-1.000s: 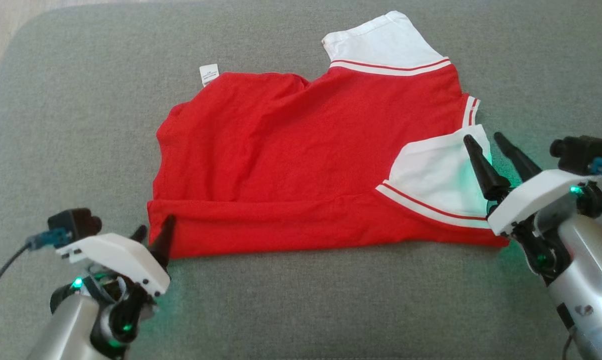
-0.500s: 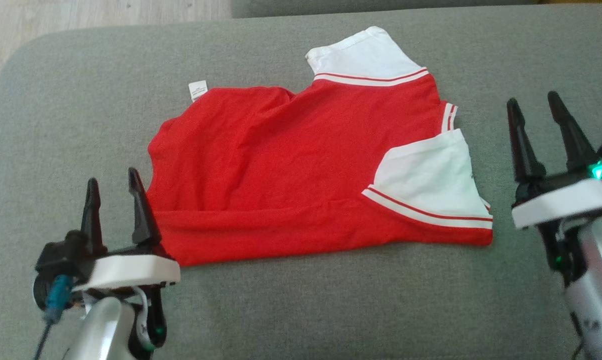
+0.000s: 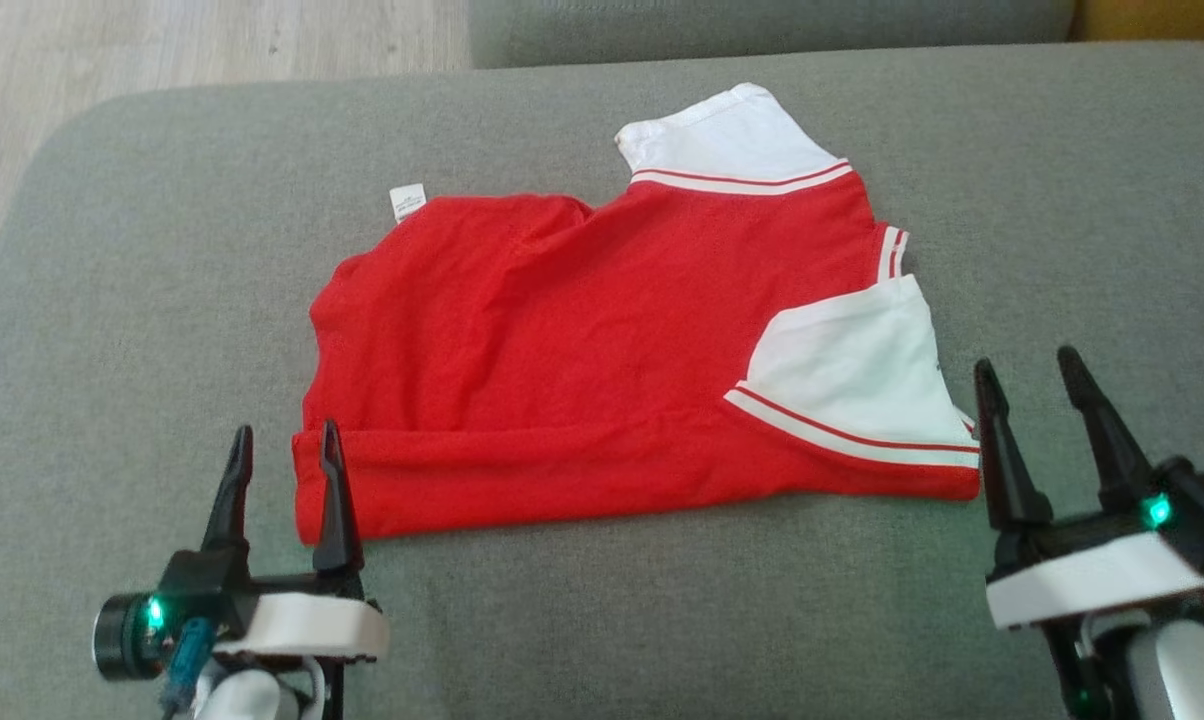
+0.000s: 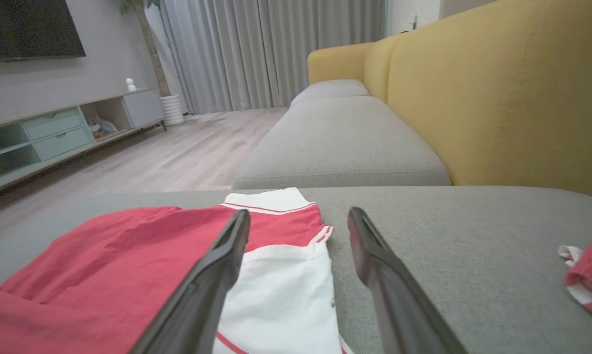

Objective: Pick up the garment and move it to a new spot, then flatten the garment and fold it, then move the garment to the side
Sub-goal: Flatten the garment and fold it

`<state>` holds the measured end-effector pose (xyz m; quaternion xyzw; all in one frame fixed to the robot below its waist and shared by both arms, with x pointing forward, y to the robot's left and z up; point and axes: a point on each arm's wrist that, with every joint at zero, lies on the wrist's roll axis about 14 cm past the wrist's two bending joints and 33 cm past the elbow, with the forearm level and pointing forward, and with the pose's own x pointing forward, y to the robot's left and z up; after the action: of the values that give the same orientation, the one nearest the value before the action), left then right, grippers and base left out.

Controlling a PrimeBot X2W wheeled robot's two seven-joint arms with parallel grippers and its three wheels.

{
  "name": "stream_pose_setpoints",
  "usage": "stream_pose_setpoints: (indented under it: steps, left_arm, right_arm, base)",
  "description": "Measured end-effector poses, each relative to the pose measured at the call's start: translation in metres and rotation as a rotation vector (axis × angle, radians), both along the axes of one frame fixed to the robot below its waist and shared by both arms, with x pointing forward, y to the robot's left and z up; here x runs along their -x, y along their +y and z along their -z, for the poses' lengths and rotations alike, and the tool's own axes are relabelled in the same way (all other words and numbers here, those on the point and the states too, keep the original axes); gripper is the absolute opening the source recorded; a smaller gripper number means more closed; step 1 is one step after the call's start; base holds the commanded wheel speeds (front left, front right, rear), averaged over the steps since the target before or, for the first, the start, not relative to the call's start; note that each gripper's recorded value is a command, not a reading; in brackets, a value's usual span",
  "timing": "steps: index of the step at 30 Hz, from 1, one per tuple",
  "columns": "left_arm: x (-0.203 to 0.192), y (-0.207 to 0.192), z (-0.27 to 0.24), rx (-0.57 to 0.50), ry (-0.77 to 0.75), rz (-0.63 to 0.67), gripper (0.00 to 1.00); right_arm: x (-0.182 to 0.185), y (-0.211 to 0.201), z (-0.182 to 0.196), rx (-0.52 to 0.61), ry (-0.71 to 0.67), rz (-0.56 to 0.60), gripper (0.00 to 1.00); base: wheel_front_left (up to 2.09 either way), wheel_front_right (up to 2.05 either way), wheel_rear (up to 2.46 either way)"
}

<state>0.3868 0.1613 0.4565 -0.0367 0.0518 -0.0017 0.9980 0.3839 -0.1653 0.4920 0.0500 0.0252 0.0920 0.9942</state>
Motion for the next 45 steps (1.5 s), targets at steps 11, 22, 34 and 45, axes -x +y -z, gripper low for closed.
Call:
stream_pose_setpoints:
  steps: [11,22,34,45]
  left_arm:
    - [0.003,0.000,0.005,0.028,0.047,0.003,1.00]
    - [0.022,0.001,0.070,0.105,0.335,0.005,1.00]
    - [0.024,-0.010,0.106,0.198,0.551,0.049,1.00]
    - [0.020,-0.023,0.089,0.274,0.558,0.102,0.00]
  right_arm:
    - [0.014,0.000,-0.006,-0.032,0.015,0.028,1.00]
    - [0.026,-0.014,0.064,-0.035,0.264,0.065,1.00]
    - [0.019,-0.003,0.129,-0.051,0.535,-0.006,1.00]
    - [0.006,0.009,0.129,-0.072,0.587,-0.068,0.00]
  base:
    - [0.00,0.00,0.00]
    - [0.00,0.00,0.00]
    - [0.00,0.00,0.00]
    - [0.00,0.00,0.00]
